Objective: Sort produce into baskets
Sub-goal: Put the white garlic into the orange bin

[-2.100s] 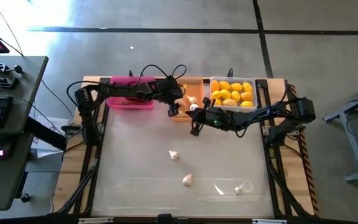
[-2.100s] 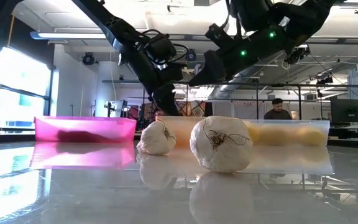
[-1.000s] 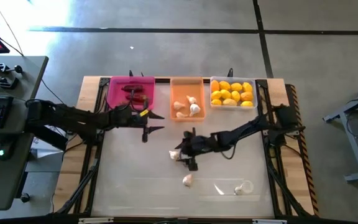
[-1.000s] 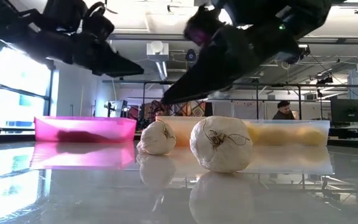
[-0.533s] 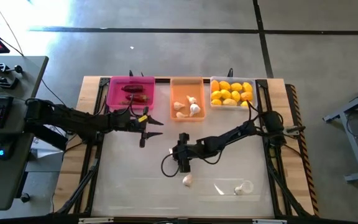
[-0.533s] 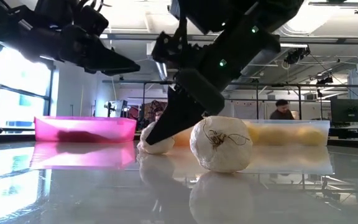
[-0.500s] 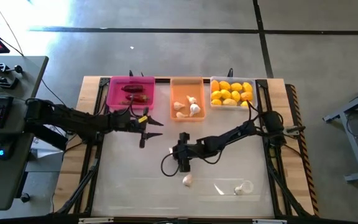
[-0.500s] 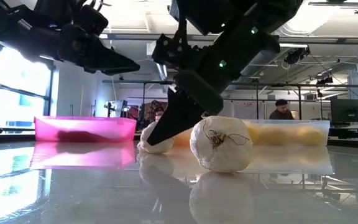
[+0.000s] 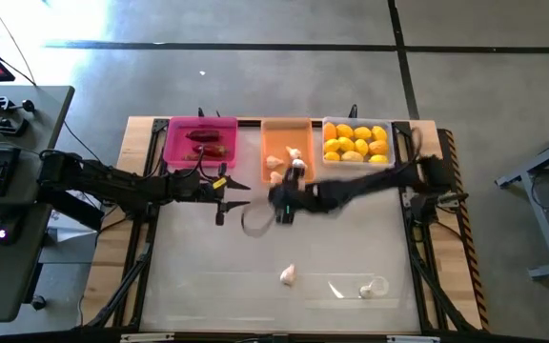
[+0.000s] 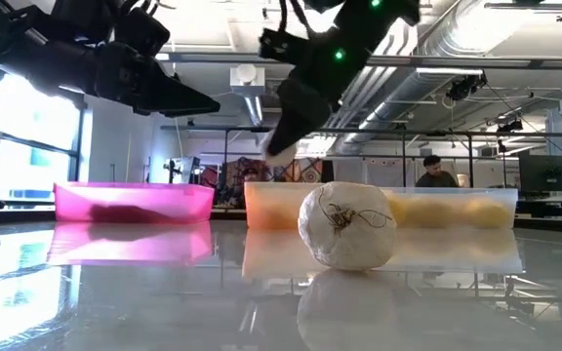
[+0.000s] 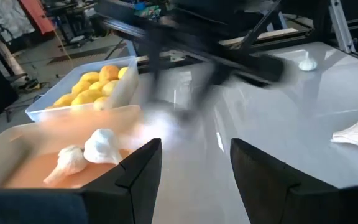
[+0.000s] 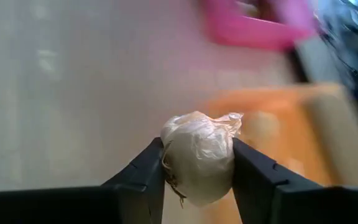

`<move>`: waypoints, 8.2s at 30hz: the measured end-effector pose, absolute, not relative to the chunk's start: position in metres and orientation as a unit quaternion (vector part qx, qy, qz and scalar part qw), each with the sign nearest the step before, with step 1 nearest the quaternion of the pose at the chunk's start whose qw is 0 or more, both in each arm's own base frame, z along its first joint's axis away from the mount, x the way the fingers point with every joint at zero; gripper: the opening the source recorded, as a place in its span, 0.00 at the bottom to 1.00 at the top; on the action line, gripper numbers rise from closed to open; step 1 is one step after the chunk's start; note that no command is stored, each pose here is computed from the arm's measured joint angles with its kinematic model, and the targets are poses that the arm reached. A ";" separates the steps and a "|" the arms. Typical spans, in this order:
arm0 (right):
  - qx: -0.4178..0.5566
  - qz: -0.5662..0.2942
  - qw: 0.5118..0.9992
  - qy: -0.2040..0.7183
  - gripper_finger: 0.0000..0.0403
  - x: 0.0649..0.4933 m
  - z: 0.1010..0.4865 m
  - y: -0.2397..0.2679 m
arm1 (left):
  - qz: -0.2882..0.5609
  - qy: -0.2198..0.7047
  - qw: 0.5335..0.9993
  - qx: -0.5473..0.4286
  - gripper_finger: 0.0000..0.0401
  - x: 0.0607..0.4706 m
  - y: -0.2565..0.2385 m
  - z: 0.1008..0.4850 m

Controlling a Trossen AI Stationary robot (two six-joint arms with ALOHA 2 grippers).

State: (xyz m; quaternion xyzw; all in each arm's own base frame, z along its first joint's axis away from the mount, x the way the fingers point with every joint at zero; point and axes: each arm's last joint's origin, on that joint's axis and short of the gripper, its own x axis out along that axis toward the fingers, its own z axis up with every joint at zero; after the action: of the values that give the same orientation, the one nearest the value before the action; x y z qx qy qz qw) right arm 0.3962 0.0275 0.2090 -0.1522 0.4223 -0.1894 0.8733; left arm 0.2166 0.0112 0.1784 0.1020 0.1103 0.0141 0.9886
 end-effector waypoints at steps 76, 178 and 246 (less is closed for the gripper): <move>0.267 -0.192 0.778 0.535 0.02 0.217 0.226 0.123 | 0.080 0.077 0.984 0.136 0.44 0.220 0.034 0.193; 0.321 -0.369 0.428 0.760 0.03 0.217 0.164 0.351 | -0.014 0.096 0.989 0.112 0.44 0.224 0.019 0.192; 0.008 -0.183 0.813 0.552 0.00 0.412 0.192 -0.190 | 0.005 0.088 0.996 0.020 0.06 0.177 0.012 0.157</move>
State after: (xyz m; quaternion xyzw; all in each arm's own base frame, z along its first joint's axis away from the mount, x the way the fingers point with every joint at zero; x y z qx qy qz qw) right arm 0.4120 -0.1899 0.1918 0.0079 0.5522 -0.1826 0.8134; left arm 0.1773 0.0119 0.1568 0.0200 0.0885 0.0053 0.9959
